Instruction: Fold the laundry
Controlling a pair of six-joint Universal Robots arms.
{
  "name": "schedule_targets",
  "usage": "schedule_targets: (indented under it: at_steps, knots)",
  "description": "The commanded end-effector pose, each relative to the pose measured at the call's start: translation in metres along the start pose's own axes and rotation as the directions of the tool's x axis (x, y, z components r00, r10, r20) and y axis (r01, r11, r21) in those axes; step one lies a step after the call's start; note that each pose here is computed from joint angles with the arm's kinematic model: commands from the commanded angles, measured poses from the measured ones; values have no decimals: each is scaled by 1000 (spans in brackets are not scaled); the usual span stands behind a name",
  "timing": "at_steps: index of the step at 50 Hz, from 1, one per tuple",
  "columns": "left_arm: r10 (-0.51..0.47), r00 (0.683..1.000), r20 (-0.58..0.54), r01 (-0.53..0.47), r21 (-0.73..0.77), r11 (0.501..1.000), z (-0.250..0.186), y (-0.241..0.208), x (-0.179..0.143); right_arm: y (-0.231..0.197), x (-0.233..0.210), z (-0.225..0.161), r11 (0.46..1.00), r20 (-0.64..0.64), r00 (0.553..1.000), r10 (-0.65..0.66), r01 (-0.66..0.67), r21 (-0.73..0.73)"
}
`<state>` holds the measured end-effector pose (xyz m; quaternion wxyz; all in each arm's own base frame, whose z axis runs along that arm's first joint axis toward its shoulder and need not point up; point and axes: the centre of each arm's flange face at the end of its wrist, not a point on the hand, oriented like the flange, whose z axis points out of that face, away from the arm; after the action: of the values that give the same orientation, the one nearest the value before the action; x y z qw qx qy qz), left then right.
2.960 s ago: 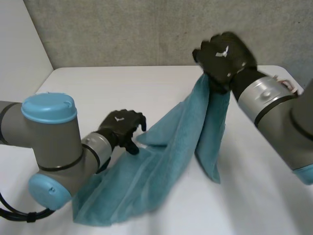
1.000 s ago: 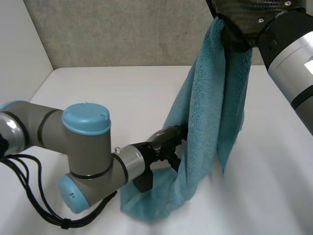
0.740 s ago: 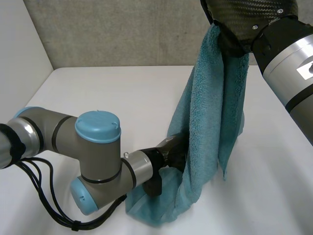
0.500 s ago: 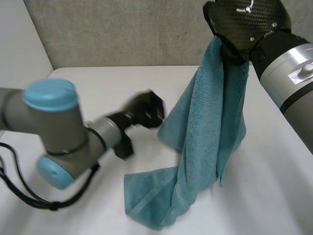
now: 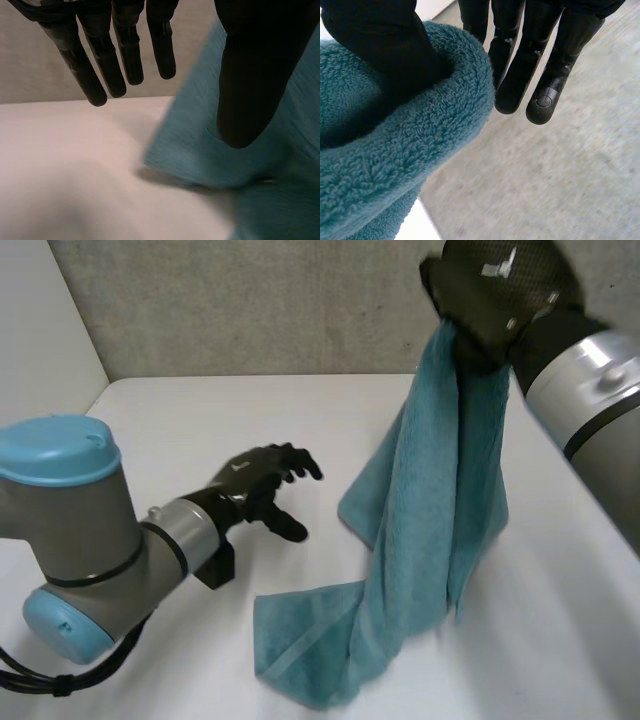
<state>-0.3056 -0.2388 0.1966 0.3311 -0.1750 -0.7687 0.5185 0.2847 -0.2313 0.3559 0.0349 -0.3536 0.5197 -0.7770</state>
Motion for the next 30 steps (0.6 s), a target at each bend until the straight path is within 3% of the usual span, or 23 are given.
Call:
schedule_targets:
  at_steps: [1,8,11,13,18,20,21,23,30]
  knots:
    - [-103,992,-74,101,-20,995,0,4,19,-47,20,-7,988,-15,1000,13,-11,153]
    - [-182,971,-158,179,-31,983,10,1,28,-69,19,-15,970,64,998,-10,-6,243]
    - [-218,942,-256,204,-83,976,20,6,38,-71,17,-16,968,81,997,-12,-9,252]
    - [-272,897,-349,233,-149,961,27,10,50,-70,17,-16,968,81,997,-13,-8,252]
    - [-328,851,-409,263,-209,942,34,18,58,-70,17,-16,969,76,997,-13,-7,248]
    - [-383,802,-458,292,-258,921,41,30,66,-69,17,-15,969,74,997,-12,-7,247]
    - [-384,802,-458,293,-259,921,41,30,66,-69,17,-15,969,74,997,-12,-7,247]
    - [-426,769,-476,323,-286,902,44,37,70,-66,18,-13,971,70,997,-14,-3,238]
    - [-495,726,-478,378,-324,867,45,41,70,-54,16,-9,978,74,997,-16,1,208]
